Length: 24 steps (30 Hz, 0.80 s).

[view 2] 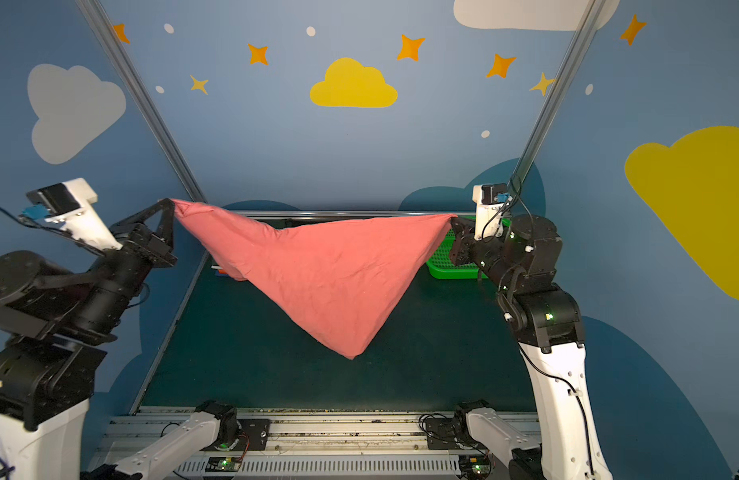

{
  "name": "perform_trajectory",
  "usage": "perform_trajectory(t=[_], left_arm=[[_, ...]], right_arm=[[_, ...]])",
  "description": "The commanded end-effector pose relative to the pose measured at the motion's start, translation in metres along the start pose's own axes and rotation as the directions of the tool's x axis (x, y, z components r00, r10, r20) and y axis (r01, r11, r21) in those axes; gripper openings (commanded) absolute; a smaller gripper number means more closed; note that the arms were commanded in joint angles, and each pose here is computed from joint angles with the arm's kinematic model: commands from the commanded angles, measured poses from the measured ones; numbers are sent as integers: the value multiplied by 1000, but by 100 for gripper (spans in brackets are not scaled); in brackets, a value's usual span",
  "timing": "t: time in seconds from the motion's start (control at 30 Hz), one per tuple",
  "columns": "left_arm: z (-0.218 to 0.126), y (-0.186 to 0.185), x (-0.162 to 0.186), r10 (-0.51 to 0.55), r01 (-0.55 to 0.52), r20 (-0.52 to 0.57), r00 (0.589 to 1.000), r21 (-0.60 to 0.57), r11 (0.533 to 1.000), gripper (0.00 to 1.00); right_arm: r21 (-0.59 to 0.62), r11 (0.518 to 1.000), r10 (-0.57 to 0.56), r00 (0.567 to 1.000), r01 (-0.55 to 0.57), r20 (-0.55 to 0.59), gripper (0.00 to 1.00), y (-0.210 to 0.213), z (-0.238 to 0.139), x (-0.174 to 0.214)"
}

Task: Fold and stack the t-shirts
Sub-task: 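Lift the pink t-shirt high with both grippers and stretch it apart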

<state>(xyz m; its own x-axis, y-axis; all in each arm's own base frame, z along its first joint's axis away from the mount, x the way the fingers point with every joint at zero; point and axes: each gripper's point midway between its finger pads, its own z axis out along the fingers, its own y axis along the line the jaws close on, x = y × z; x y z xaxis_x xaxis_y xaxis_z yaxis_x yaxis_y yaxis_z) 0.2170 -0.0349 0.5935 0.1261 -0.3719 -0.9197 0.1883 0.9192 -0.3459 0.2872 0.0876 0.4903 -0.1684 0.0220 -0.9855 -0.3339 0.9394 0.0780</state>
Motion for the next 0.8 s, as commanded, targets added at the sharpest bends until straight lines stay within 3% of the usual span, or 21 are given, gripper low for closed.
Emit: perform_trajectory(t=[0.0, 0.3, 0.5, 0.63, 0.77], left_arm=[[-4, 10, -8, 62, -60, 29, 998, -62, 996, 4], [-18, -9, -13, 28, -30, 40, 999, 53, 998, 4], [-14, -11, -7, 43, -45, 25, 999, 66, 997, 4], [4, -2, 14, 63, -63, -23, 998, 31, 998, 4], [47, 14, 57, 92, -97, -132, 987, -27, 995, 4]], right_arm=[[90, 995, -44, 998, 40, 48, 0, -15, -9, -15], [18, 999, -31, 994, 29, 107, 0, 0, -25, -32], [-17, 1000, -18, 993, 20, 114, 0, 6, -28, -32], [-27, 1000, -1, 997, 3, 74, 0, 5, -8, -22], [-59, 998, 26, 1000, -26, 5, 0, 4, 31, -7]])
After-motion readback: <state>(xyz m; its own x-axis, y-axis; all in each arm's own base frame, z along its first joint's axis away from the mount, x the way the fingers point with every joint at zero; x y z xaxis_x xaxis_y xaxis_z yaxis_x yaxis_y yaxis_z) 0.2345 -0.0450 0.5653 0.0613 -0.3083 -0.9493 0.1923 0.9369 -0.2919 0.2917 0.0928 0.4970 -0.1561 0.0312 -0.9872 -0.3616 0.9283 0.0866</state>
